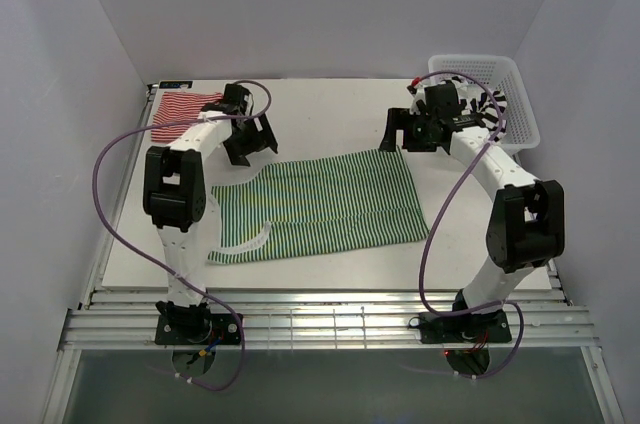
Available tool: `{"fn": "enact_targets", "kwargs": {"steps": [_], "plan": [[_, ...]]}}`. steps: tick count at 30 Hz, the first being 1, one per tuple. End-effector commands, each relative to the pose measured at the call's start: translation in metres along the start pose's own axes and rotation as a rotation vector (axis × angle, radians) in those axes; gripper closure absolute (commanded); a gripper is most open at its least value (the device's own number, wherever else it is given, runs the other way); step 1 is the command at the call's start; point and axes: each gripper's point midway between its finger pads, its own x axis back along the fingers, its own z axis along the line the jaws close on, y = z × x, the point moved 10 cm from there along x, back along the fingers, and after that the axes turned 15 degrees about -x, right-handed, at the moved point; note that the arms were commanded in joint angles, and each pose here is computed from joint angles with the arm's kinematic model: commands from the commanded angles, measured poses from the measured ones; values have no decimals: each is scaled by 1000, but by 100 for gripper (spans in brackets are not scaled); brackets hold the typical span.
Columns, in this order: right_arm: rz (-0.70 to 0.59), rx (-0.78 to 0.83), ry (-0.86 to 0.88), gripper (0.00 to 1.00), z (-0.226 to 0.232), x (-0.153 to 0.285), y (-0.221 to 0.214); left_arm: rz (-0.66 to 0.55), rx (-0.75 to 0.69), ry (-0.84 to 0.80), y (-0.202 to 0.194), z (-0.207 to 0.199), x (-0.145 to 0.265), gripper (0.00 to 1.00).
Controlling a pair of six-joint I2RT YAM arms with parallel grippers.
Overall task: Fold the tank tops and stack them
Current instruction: Fold the tank top
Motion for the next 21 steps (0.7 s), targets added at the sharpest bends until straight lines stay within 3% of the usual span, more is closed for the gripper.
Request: {"fn": "enact_targets", "kwargs": {"steps": [1, 6, 16, 17, 21], "plan": [[-16, 33, -1, 10, 2, 0, 11, -23, -86, -5, 9, 2, 4, 2], [19, 25, -12, 10, -3, -11, 5, 27, -97, 3, -4, 0, -21, 6], [28, 19, -55, 10, -11, -17, 1, 80, -111, 13, -23, -2, -40, 42], [30, 17, -63, 10, -12, -18, 1, 82, -111, 13, -23, -3, -41, 50], [30, 13, -76, 10, -13, -22, 2, 92, -113, 22, -26, 0, -43, 67]]}}
